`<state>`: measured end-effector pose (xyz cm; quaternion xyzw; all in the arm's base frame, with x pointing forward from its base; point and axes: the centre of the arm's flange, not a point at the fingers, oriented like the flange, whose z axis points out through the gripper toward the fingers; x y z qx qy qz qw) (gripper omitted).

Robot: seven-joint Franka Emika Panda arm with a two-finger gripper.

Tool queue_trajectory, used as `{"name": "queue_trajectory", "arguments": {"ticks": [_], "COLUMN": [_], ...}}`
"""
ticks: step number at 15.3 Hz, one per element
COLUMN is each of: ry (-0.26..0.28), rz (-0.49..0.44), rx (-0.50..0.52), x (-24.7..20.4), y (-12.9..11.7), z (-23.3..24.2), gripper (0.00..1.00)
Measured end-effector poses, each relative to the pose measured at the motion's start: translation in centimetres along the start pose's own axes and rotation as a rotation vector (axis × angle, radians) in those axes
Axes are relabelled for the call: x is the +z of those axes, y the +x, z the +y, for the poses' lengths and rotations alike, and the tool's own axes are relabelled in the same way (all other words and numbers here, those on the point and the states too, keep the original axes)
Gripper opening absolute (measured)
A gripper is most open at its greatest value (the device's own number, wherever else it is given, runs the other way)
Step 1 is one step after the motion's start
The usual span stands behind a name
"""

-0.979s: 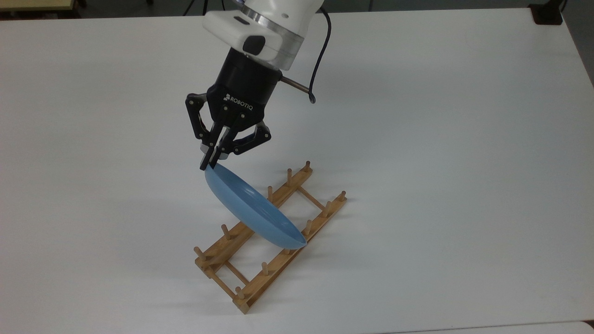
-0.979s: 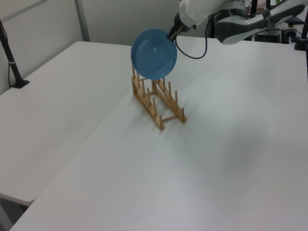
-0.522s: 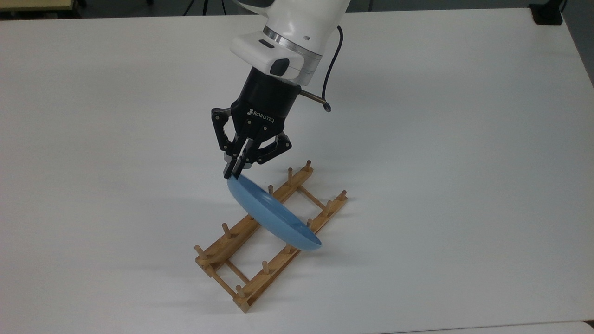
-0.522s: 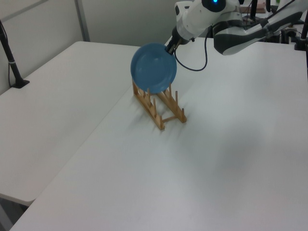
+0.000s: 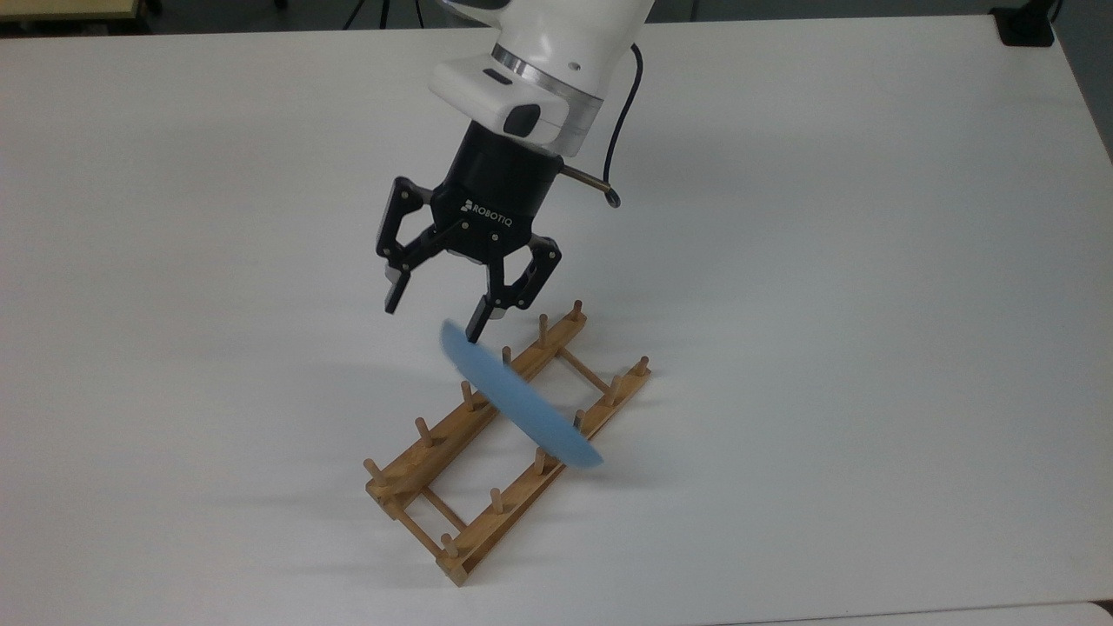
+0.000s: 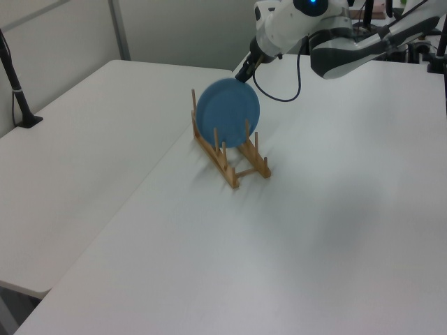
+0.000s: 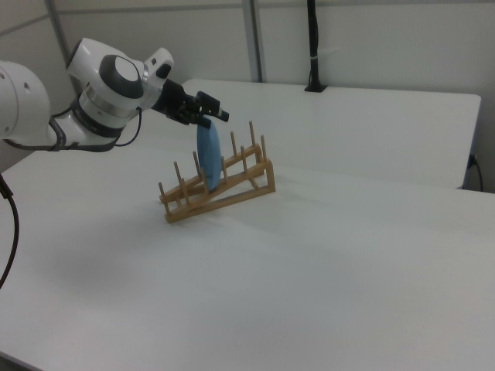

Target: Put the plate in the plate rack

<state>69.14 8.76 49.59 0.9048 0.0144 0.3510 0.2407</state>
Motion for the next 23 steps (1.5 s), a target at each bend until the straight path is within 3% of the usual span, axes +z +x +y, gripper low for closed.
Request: {"name": "queue_trajectory", "arguments": {"ticks": [2,3,6,8,13,18,23], "ry": [0.004,0.017,0.065,0.112,0.313,0.476,0.513], "rz": [0.018,0.015,-0.044,-0.141,-0.41,-0.62,-0.716], "rx": [0.045,0.081,0.192,0.226,0.205,0.137,0.1], "x": [-1.0,-1.7,-3.3,-4.1,-6.4,-7.3,-8.8], "y": [1.0,1.5,2.2,2.0,0.4,-3.1,-5.6], "z": [0.8,1.3,2.7,3.6,7.4,15.8,20.3], "gripper": [0.96,1.0,1.0,1.0,1.0,1.0,1.0]}}
